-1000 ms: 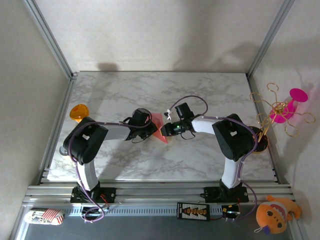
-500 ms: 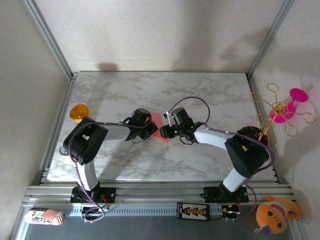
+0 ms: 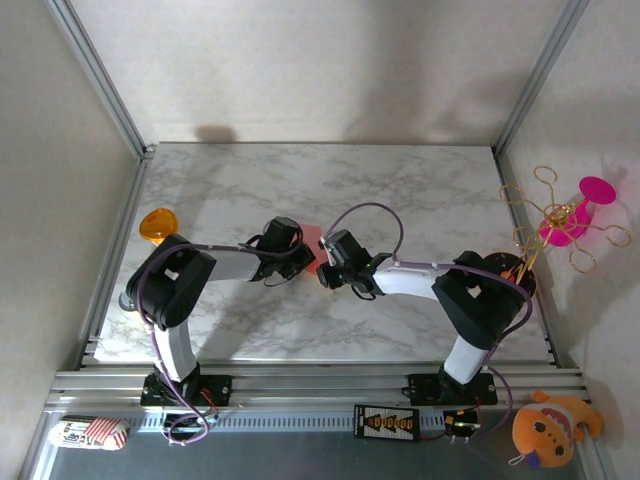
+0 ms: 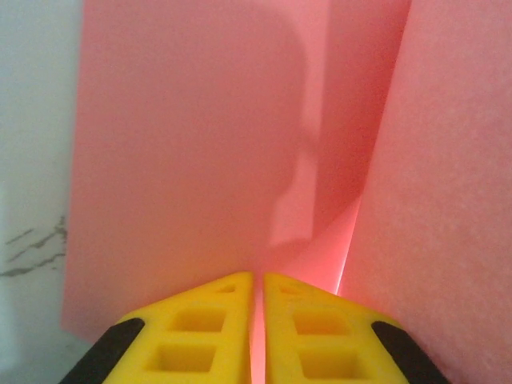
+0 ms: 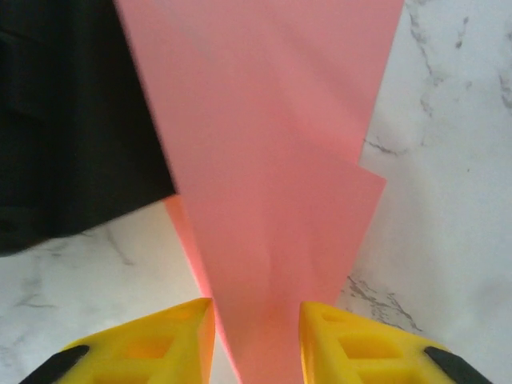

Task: Fold a paper plane with a square sheet of paper (pick it up from the middle)
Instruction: Fourth fold the wing at the center of the table.

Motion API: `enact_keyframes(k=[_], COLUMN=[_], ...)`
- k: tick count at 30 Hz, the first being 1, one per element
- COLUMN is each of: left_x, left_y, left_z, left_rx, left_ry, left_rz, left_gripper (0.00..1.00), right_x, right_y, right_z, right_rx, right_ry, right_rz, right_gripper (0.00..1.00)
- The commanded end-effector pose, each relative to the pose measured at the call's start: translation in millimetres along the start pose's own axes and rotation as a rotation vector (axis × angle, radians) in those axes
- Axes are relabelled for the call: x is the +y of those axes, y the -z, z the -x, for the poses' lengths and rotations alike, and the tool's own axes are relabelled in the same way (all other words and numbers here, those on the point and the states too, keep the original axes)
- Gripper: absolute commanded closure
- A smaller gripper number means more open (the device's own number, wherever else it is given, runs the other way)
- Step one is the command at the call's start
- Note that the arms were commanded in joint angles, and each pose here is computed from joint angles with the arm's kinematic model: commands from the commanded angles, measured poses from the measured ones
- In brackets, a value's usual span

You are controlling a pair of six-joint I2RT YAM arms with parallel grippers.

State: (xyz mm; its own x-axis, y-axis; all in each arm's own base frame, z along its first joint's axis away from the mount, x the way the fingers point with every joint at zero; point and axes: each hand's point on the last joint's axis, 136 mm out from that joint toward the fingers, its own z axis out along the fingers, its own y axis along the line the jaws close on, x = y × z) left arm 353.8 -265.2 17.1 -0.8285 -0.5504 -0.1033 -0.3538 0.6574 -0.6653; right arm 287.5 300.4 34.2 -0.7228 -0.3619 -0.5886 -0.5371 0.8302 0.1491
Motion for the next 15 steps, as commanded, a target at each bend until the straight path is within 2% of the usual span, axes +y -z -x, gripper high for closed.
enact_keyframes(k=[1, 8, 15], left_x=[12.3, 12.8, 14.0], left_y=[4.7, 5.1, 4.8], left_z=[-4.3, -4.1, -4.3], left_rx=[-0.007, -0.008, -0.008], left_ry=[0.010, 0.011, 0.012], left_rz=[0.048, 0.051, 0.055], left_gripper=[0.88, 0.88, 0.88], right_x=[0.6, 1.3, -0.2], right_y=[-3.8, -7.3, -3.2], right_z=[2.4, 2.1, 6.1], right_rx=[0.003, 0.005, -0.004], right_ry=[0.027, 0.033, 0.036], right_rz=[-0.026, -0.022, -0.034], right_gripper=[0.69, 0.77, 0.77])
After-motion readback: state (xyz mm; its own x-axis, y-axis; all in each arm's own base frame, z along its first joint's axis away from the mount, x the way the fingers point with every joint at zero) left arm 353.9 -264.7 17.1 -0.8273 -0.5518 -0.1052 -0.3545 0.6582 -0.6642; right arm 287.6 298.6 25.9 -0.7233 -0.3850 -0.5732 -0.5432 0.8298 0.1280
